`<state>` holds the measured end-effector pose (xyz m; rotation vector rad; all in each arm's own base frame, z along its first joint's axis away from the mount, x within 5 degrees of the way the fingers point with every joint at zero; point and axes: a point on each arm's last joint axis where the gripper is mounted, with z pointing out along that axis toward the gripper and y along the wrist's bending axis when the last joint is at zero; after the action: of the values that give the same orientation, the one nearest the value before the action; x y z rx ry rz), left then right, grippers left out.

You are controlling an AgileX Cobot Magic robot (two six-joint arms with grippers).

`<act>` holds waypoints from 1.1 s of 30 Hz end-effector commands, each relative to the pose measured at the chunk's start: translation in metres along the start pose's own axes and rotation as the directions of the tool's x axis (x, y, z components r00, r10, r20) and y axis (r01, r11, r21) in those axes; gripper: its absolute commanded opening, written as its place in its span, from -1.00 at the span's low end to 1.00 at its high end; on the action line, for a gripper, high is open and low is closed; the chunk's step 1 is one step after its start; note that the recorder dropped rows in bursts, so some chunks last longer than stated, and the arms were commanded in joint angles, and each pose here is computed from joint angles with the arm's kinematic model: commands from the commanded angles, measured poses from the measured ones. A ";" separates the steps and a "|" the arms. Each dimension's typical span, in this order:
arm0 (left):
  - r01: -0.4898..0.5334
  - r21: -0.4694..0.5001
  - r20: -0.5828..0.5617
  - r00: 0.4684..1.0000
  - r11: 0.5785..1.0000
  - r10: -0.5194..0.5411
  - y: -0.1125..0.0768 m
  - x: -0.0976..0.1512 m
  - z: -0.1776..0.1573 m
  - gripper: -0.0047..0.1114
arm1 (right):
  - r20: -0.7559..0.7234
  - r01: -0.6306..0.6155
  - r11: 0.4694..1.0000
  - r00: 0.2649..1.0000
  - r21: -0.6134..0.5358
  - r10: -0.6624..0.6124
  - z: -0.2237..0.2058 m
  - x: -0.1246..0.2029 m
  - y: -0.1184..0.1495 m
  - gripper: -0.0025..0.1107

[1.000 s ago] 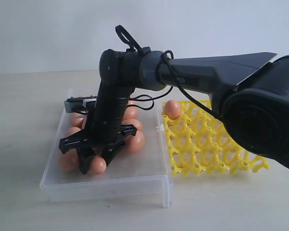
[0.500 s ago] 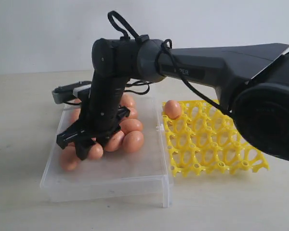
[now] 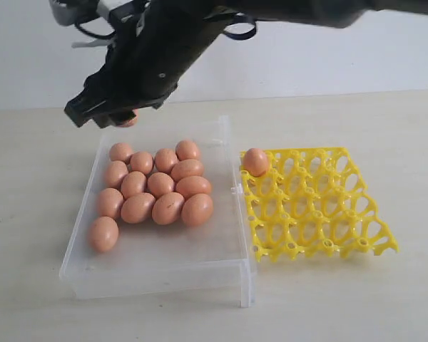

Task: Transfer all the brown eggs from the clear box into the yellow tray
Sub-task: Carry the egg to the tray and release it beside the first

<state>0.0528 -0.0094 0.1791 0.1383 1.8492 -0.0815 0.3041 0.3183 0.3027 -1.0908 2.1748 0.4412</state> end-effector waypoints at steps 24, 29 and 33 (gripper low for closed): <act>0.000 0.003 0.019 1.000 1.000 0.000 0.000 -0.002 -0.001 -0.92 | 0.338 -0.583 0.726 0.810 0.366 0.480 -0.017 0.169 -0.175 -0.96; 0.000 0.003 0.019 1.000 1.000 0.000 0.000 -0.002 -0.001 -0.92 | 0.293 -0.581 0.723 0.813 0.374 0.503 0.005 0.169 -0.187 -0.96; 0.000 0.003 0.019 1.000 1.000 0.000 0.000 -0.002 -0.001 -0.92 | 0.263 -0.582 0.720 0.813 0.379 0.518 0.017 0.172 -0.191 -0.96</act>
<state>0.0528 -0.0094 0.1791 0.1383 1.8492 -0.0815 0.3835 0.1139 0.1742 -0.1251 2.2841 0.2453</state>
